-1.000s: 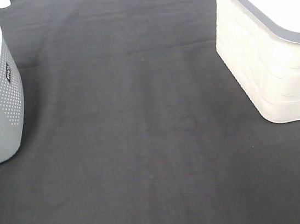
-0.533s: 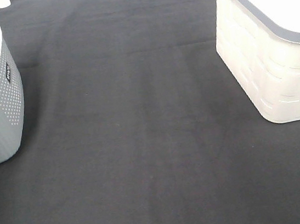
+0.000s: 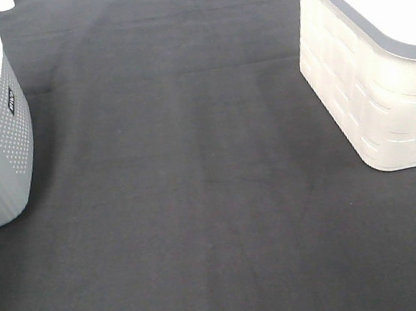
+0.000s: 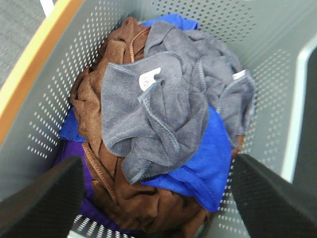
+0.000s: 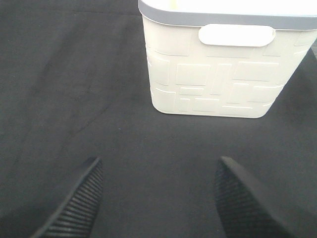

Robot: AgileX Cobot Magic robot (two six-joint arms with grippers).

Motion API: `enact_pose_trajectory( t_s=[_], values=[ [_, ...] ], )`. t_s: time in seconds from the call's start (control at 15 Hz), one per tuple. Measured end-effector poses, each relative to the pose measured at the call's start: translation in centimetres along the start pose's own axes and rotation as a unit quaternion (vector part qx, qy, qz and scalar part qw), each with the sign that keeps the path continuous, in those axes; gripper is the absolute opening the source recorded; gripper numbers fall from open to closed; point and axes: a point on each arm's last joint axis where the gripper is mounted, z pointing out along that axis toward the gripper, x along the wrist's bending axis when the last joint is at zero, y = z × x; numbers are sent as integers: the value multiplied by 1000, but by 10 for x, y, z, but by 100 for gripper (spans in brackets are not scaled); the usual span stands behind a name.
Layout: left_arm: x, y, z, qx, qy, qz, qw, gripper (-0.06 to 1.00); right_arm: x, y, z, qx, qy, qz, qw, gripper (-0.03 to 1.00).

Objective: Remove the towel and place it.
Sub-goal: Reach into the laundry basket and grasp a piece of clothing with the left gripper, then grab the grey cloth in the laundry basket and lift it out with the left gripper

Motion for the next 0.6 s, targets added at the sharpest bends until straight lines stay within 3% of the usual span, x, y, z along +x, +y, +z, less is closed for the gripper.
enact_pose_trajectory(
  t_s=[0.33, 0.6],
  values=[
    [-20, 20, 41, 38, 34, 0, 999, 76, 0, 0, 0, 0, 0, 0, 1000, 65],
    [-7, 34, 78, 78, 62, -50, 994, 75, 0, 0, 0, 0, 0, 0, 1000, 65]
  ],
)
